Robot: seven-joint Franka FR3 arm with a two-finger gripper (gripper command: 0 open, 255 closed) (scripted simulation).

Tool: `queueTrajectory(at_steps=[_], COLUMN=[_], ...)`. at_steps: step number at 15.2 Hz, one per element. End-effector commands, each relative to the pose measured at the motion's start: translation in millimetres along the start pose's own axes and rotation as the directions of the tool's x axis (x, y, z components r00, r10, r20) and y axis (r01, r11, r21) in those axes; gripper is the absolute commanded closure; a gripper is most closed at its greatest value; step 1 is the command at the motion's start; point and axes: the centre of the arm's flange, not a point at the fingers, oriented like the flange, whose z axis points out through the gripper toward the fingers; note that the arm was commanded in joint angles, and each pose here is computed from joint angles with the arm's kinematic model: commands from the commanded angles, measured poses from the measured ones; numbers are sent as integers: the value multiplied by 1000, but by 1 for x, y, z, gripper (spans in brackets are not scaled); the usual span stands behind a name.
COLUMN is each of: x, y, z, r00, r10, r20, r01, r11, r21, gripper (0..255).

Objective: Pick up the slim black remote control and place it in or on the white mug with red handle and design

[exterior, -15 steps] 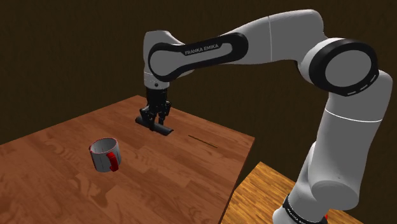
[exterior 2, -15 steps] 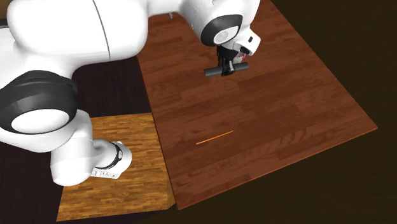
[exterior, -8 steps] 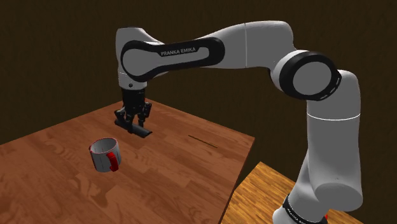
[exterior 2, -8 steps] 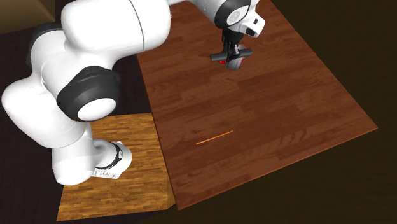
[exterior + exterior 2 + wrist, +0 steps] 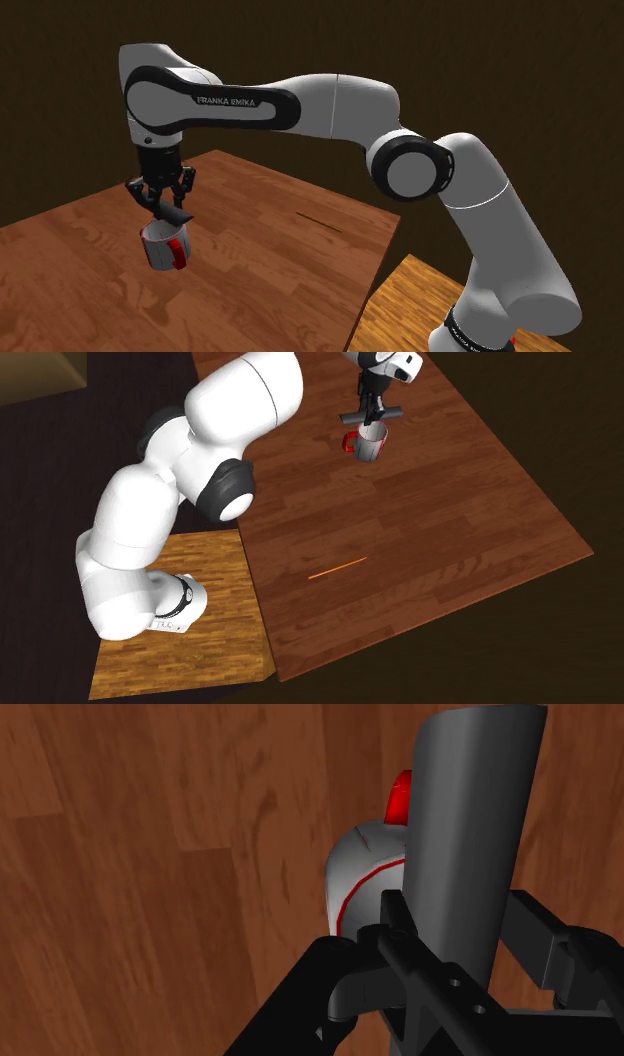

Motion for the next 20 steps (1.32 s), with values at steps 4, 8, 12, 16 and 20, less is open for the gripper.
queueTrajectory(at_steps=[4,8,12,16,20], x=[2,2,2,2,2], y=[-3,-1,0,0,0], z=[26,47,60,60,60], r00=[1000,1000,1000,1000,1000], r10=[1,1,1,1,1], r20=[-1,-1,-1,-1,-1], r01=[-1,-1,-1,-1,-1], r11=[1000,1000,1000,1000,1000], r21=[0,0,0,0,0], gripper=[255,255,255,255,0])
